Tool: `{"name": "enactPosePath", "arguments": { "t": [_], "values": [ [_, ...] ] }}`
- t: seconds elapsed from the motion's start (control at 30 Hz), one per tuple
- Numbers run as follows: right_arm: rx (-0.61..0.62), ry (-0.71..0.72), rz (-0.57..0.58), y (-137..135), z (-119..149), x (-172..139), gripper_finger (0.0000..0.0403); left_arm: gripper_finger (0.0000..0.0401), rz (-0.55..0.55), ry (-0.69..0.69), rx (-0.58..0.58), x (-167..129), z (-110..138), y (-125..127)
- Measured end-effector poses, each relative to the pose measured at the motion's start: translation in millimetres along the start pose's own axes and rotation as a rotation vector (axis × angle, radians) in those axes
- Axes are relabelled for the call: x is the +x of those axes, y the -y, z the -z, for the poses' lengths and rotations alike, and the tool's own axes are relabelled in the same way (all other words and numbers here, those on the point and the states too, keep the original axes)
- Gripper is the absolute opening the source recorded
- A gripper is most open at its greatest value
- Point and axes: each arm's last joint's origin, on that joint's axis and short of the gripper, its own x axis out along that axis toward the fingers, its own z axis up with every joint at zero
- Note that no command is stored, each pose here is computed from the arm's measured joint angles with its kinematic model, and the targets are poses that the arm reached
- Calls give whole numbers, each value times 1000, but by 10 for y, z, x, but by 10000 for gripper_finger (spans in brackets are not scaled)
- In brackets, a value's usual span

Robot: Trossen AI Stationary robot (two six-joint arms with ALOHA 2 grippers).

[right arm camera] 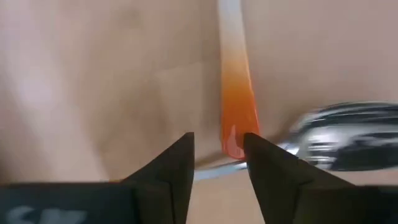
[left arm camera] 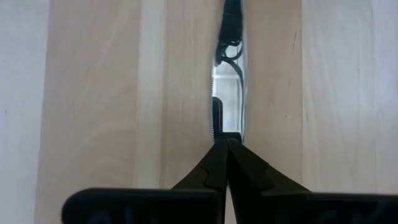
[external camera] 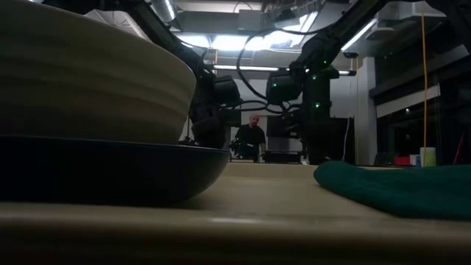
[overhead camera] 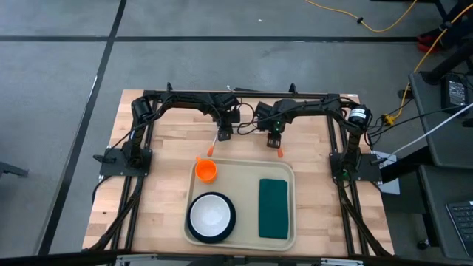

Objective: Set up tray
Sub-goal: Put the knife on the napkin

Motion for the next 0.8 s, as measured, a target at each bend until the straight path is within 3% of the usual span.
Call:
{"name": "enactPosePath", "arguments": {
  "t": [0.3, 0.8],
  "values": [
    [2, 7, 44, 17, -15, 5, 174, 2, -3, 1, 6, 0, -2, -1],
    [-22, 38, 31, 51, -98, -85, 173, 1, -7, 2, 27, 1, -5, -1]
  ]
}}
